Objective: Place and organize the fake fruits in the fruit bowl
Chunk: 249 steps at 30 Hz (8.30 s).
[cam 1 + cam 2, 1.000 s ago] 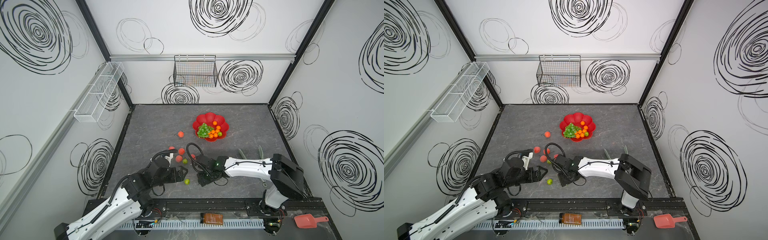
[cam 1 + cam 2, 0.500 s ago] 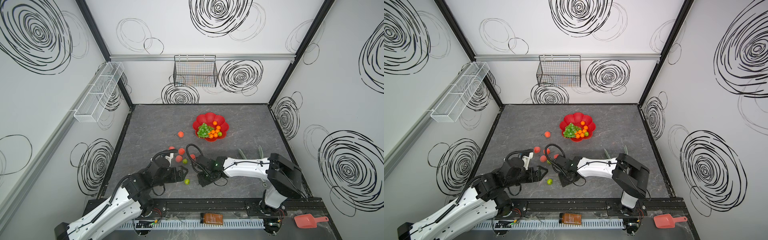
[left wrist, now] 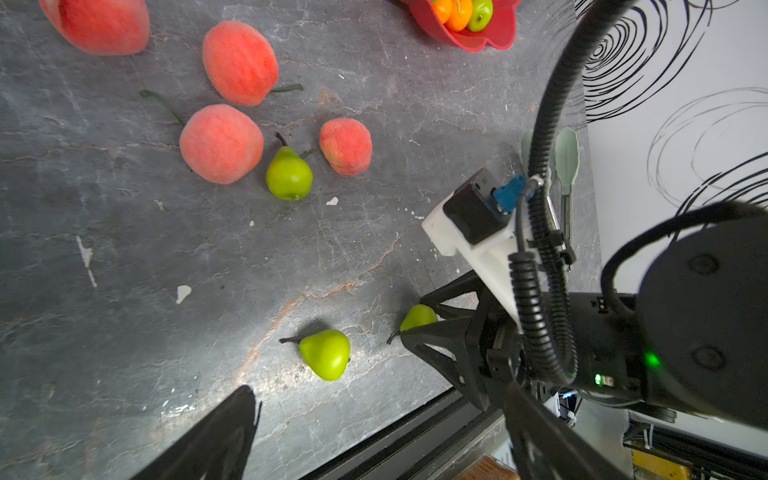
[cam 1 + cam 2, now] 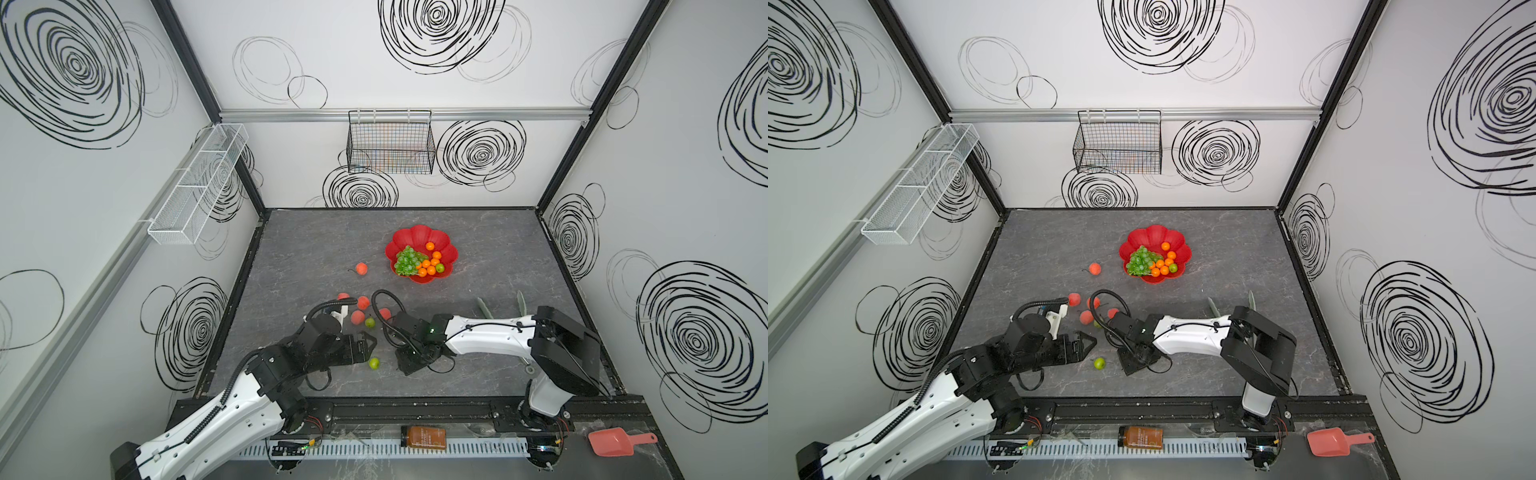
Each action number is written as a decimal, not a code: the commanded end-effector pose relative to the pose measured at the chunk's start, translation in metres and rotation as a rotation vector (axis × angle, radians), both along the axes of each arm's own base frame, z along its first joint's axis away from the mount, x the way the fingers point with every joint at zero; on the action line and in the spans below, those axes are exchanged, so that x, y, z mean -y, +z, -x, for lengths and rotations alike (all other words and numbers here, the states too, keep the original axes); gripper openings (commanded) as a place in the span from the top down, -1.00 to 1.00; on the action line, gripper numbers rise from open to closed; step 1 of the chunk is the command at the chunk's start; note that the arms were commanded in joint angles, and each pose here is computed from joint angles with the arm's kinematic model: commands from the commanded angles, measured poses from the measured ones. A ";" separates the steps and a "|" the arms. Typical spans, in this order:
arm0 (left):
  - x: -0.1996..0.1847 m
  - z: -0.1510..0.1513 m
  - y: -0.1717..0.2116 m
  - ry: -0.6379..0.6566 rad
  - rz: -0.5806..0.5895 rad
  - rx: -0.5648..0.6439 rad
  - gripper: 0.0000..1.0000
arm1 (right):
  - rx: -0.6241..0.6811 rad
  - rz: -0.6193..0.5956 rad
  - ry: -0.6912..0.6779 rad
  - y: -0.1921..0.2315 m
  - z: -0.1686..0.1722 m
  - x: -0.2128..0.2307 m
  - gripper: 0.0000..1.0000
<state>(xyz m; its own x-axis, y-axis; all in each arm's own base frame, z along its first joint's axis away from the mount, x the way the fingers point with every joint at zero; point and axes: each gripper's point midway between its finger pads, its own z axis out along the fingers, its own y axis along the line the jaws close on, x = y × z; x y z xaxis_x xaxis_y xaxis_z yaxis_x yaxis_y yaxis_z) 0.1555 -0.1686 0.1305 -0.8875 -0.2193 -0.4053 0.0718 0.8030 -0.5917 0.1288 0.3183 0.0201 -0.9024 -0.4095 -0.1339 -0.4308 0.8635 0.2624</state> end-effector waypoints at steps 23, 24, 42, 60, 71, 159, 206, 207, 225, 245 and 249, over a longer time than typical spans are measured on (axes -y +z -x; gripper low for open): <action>0.014 -0.019 0.014 -0.021 0.005 0.083 -0.92 | 0.038 0.003 0.022 0.006 -0.005 0.007 0.23; 0.013 -0.020 0.013 -0.021 0.002 0.085 -0.92 | 0.041 0.001 0.019 0.008 -0.006 0.008 0.24; 0.029 -0.052 0.019 -0.046 0.026 0.150 -0.92 | 0.080 -0.101 -0.144 0.039 -0.062 0.059 0.27; 0.041 -0.110 0.055 -0.029 0.032 0.281 -0.92 | 0.219 -0.093 -0.306 0.087 -0.155 0.132 0.27; 0.064 -0.143 0.073 -0.057 0.063 0.338 -0.92 | 0.303 -0.077 -0.349 0.111 -0.209 0.144 0.28; -0.019 -0.056 0.059 0.024 -0.096 0.167 -0.92 | 0.454 -0.235 -0.193 0.140 -0.184 0.043 0.07; -0.050 -0.016 0.016 0.180 0.151 -0.037 -0.92 | 0.180 -0.256 0.250 0.032 -0.009 -0.097 -0.09; -0.050 -0.015 0.015 0.178 0.148 -0.040 -0.92 | 0.177 -0.256 0.250 0.031 -0.010 -0.098 -0.09; -0.047 -0.015 0.010 0.161 0.135 -0.048 -0.92 | 0.139 -0.232 0.262 0.016 -0.006 -0.097 -0.06; -0.060 -0.016 0.000 0.198 0.045 -0.062 -0.92 | 0.126 -0.189 0.253 0.001 -0.005 -0.089 0.06; -0.059 -0.017 0.000 0.196 0.045 -0.062 -0.92 | 0.127 -0.187 0.252 0.001 -0.005 -0.088 0.11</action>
